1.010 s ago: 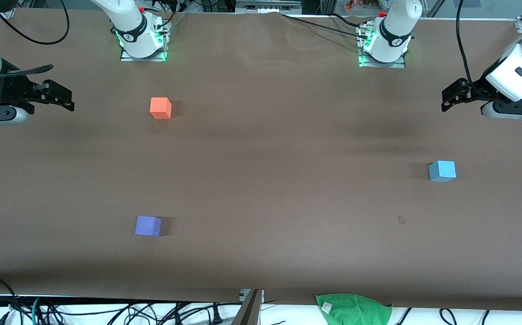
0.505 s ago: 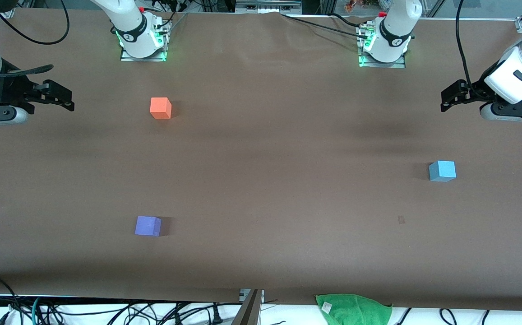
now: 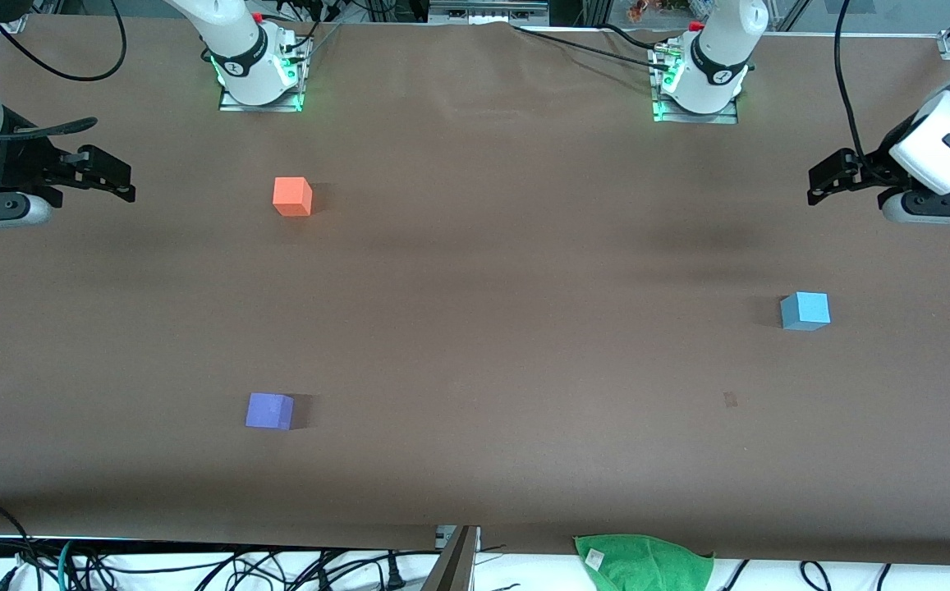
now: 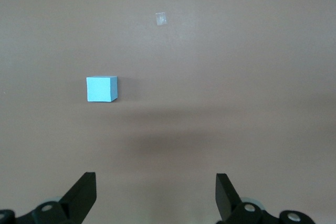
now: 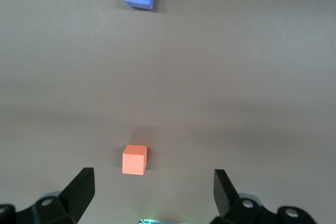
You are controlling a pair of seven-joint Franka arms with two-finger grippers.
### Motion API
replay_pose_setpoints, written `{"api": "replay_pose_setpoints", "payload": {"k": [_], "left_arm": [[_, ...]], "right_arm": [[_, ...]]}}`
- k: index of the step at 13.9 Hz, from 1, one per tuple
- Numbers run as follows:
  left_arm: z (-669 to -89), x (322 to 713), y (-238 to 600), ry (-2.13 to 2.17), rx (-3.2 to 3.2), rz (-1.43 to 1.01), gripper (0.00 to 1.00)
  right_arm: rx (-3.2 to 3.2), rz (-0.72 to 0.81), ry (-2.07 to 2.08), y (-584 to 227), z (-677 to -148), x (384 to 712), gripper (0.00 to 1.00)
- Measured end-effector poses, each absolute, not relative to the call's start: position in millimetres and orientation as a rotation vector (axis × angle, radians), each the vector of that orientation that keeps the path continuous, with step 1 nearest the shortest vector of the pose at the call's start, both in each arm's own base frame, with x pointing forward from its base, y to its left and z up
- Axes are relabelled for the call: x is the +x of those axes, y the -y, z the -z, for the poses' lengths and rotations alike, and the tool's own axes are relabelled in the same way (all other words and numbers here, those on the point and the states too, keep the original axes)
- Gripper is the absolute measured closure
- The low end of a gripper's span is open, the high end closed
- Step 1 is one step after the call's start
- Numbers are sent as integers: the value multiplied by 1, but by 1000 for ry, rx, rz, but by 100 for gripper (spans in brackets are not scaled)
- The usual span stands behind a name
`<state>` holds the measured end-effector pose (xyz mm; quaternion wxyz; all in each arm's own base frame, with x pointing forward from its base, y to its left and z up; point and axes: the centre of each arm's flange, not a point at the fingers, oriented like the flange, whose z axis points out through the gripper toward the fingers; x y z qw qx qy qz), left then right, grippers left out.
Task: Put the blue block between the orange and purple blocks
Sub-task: 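Move the left gripper toward the light-blue cube, then lower the left gripper over the light-blue cube and grasp it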
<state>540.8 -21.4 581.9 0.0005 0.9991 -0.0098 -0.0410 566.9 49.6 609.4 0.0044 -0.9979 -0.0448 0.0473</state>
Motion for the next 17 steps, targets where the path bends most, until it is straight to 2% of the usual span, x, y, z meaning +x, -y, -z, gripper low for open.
{"api": "replay_pose_setpoints", "payload": {"k": [7, 13, 17], "left_arm": [[-561, 578, -4, -33, 3121, 241, 0], [-459, 624, -86, -60, 3145, 263, 0], [-380, 624, -96, -22, 3156, 167, 0]], "right_arm": [[-3126, -148, 140, -50, -609, 567, 0], [-3126, -148, 140, -50, -609, 567, 0], [-3126, -148, 140, -50, -609, 567, 0]]}}
